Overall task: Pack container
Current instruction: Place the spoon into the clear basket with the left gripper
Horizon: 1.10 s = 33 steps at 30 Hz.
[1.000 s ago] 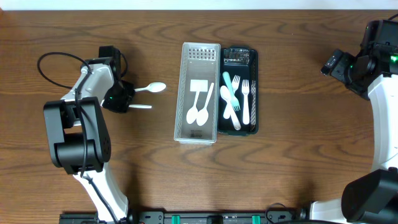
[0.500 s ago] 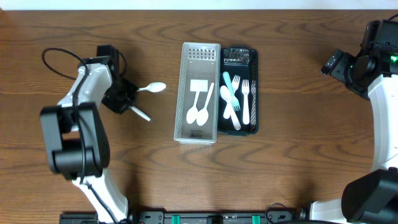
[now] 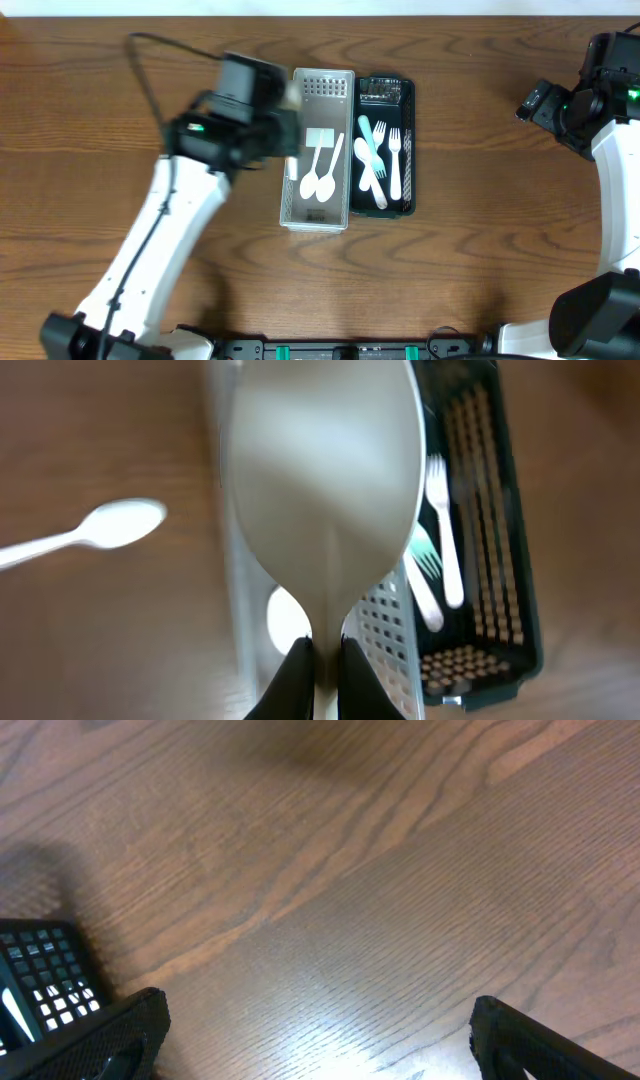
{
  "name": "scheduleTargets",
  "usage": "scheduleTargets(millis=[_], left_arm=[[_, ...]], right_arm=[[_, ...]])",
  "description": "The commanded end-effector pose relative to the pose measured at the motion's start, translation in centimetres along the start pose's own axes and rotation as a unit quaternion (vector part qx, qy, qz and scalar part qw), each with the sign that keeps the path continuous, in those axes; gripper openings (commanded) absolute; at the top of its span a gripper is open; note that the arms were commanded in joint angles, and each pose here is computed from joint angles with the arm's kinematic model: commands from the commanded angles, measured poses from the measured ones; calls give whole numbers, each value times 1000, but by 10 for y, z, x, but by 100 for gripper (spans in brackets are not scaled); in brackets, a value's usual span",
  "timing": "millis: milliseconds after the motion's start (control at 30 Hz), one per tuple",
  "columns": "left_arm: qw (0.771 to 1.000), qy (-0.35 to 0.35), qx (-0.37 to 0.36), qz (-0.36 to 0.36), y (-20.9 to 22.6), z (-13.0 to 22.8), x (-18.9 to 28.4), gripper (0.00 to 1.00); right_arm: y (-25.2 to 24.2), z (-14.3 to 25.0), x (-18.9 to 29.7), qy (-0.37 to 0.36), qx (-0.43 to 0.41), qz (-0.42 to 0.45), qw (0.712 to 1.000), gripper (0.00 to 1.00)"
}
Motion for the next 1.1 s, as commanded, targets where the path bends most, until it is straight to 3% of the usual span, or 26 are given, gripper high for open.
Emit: scheduleTargets(millis=[0,267,367,433,500,667,867,1067], left_arm=[[996,40,-77,-36,-11,7,-35,6],[993,76,-78,-38,-5,11,-94,8],[992,66,-104,-36,-5,5,-90,60],[990,56,-119,-49,-2,-3,-74,84],[987,43,-134,-74,5,-12,-53,92],[980,23,-154,-127,41,-22,-15,93],[980,86,-89,-159,125,4,-24,92],[956,165,-219,-106,172,30,-60,83]], right_arm=[[-3,-1,-3,2,-1,5,1000,99],[-3,-1,-3,2,-1,5,1000,99],[-3,-1,-3,2,-1,5,1000,99],[-3,-1,-3,2,-1,5,1000,99],[-3,-1,-3,2,-1,5,1000,99],[-3,-1,-3,2,-1,5,1000,99],[-3,-1,-3,2,-1,5,1000,99],[-3,-1,-3,2,-1,5,1000,99]])
Point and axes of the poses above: each gripper's point midway between its finger pads, its own x axis back along the fingers, its own y axis along the line the jaws close on, z = x × y, the point moved 7 cm from there along x, back along the fingers, and after that the axes turned 13 degrees about -x, right-handed, at the moved point
